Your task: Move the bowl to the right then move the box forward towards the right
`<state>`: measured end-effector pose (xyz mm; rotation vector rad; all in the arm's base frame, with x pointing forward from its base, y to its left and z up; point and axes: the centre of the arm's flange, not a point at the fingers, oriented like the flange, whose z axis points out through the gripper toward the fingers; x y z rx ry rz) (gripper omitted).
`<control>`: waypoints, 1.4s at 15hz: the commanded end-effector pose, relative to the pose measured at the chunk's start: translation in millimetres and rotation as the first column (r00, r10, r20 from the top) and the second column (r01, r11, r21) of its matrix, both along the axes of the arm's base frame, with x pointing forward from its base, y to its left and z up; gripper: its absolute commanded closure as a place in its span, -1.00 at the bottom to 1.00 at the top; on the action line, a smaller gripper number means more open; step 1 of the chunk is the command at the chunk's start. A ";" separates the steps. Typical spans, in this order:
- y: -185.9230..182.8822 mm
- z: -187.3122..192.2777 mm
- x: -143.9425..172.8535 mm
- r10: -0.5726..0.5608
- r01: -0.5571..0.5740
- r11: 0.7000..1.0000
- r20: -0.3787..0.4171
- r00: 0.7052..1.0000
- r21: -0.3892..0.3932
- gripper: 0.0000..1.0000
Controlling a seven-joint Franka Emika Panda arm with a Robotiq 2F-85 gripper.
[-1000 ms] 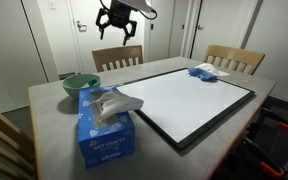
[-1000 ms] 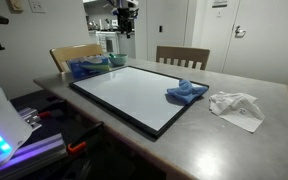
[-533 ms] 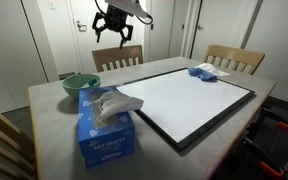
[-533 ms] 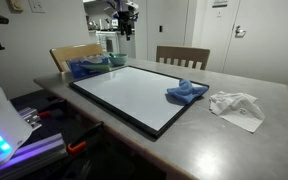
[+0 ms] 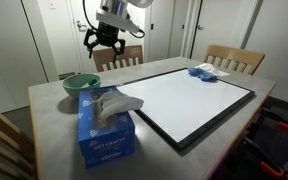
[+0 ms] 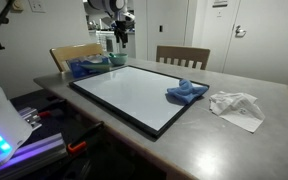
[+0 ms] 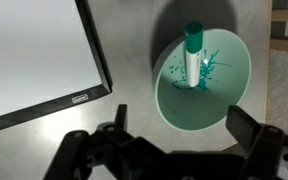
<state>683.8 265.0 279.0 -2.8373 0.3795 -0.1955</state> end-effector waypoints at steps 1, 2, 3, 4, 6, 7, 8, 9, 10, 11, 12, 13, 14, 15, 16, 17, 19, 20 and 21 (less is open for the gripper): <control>32.5 -29.8 28.1 0.037 -0.037 0.999 -0.047 0.998 -0.002 -1.00; 38.5 -38.8 29.6 0.037 -0.037 0.999 -0.063 0.997 -0.013 -1.00; 44.0 -45.3 29.5 0.035 -0.036 0.999 -0.083 0.996 -0.018 -1.00; 46.5 -48.3 28.4 0.034 -0.037 0.999 -0.098 0.995 -0.031 -1.00; 43.7 -47.1 24.0 0.009 -0.016 0.998 -0.113 0.994 -0.065 -1.00; 39.2 -44.3 24.8 -0.004 -0.005 0.997 -0.115 0.993 -0.077 -1.00; 33.4 -39.9 23.1 -0.024 0.015 0.996 -0.109 0.994 -0.089 -1.00; 28.1 -38.4 23.4 -0.042 0.032 0.995 -0.104 0.994 -0.094 -1.00; 24.5 -38.1 25.2 -0.056 0.047 0.995 -0.097 0.994 -0.090 -1.00; 22.8 -41.2 27.2 -0.068 0.060 0.994 -0.096 0.993 -0.086 -1.00; 22.8 -45.5 29.3 -0.071 0.064 0.995 -0.096 0.993 -0.079 -1.00; 23.6 -50.4 30.8 -0.070 0.063 0.995 -0.099 0.993 -0.072 -1.00; 28.0 -56.8 32.5 -0.057 0.052 0.997 -0.103 0.993 -0.056 -1.00; 31.0 -61.5 32.9 -0.049 0.043 0.998 -0.109 0.993 -0.052 -1.00; 33.8 -66.0 33.0 -0.042 0.036 0.998 -0.118 0.992 -0.052 -1.00; 35.9 -69.7 33.1 -0.039 0.032 0.998 -0.124 0.991 -0.056 -1.00; 35.3 -75.2 31.9 -0.047 0.038 0.997 -0.128 0.991 -0.069 -1.00; 33.3 -76.7 31.4 -0.054 0.044 0.996 -0.129 0.990 -0.077 -1.00; 31.9 -77.1 31.0 -0.058 0.048 0.995 -0.128 0.990 -0.083 -1.00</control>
